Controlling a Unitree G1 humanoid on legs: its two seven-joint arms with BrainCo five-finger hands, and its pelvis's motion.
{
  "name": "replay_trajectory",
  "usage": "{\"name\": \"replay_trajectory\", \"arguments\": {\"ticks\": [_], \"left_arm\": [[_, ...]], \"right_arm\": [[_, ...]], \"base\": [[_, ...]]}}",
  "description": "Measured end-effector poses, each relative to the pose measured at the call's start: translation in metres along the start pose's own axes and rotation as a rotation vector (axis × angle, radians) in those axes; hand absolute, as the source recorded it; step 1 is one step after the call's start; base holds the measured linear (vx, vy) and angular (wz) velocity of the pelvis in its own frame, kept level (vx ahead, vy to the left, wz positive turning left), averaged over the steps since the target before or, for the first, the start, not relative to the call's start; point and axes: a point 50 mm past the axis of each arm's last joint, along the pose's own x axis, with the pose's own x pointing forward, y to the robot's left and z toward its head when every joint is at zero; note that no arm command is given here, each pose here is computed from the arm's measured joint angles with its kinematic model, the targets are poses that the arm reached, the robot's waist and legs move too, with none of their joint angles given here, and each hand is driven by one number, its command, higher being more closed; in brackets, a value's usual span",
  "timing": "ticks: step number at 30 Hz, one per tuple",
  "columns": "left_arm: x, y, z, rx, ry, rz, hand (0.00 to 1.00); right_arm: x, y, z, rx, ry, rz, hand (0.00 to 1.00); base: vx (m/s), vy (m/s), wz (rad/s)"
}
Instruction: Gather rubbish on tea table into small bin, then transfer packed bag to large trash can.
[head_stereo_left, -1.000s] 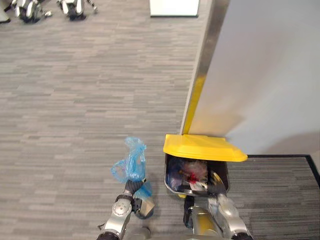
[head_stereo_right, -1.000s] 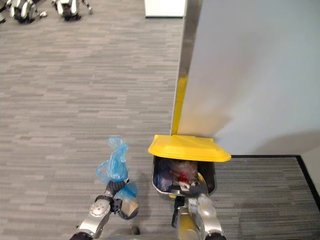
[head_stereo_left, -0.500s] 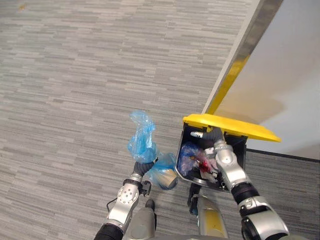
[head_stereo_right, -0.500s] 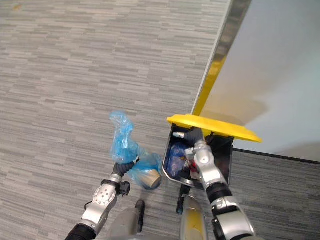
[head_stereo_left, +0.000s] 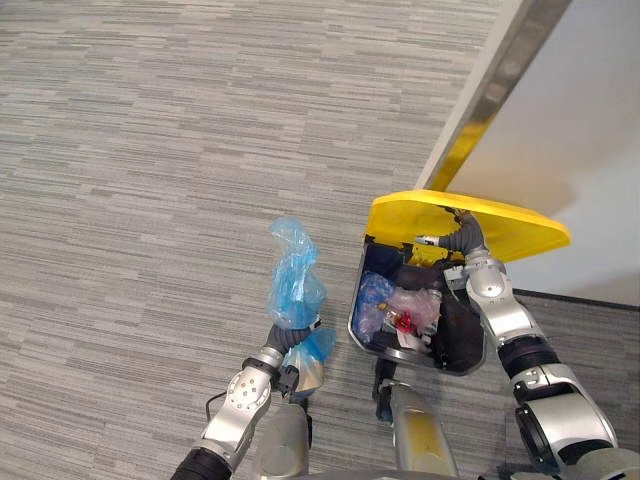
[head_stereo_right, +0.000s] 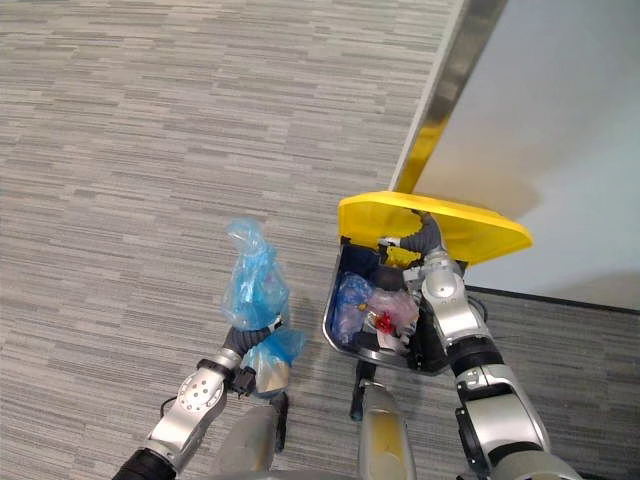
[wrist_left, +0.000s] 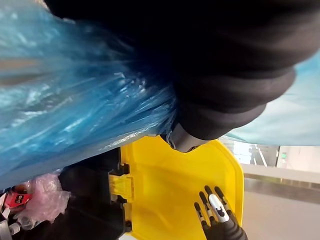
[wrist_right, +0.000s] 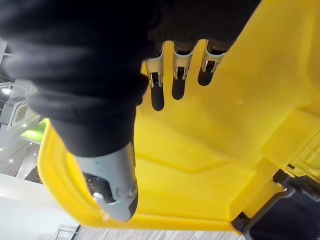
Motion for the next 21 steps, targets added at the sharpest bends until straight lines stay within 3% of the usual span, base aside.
{"name": "replay_trajectory", "arguments": {"ticks": [9, 17, 21], "left_arm": [[0.011, -0.031, 0.015, 0.004, -0.062, -0.15, 1.0], [0.065, -0.067, 0.068, 0.099, -0.246, -0.304, 1.0], [0.089, -0.073, 0.088, 0.171, -0.291, -0.312, 1.0]], "right_arm": [[0.007, -0.005, 0.012, -0.126, -0.05, 0.02, 0.0], [0.028, -0.015, 0.053, -0.256, -0.169, 0.017, 0.0], [0.039, -0.016, 0.084, -0.287, -0.257, 0.004, 0.0]], "base": [[-0.02, -0.014, -0.09], [-0.05, -0.003, -0.1], [-0.06, -0.012, -0.16]]}}
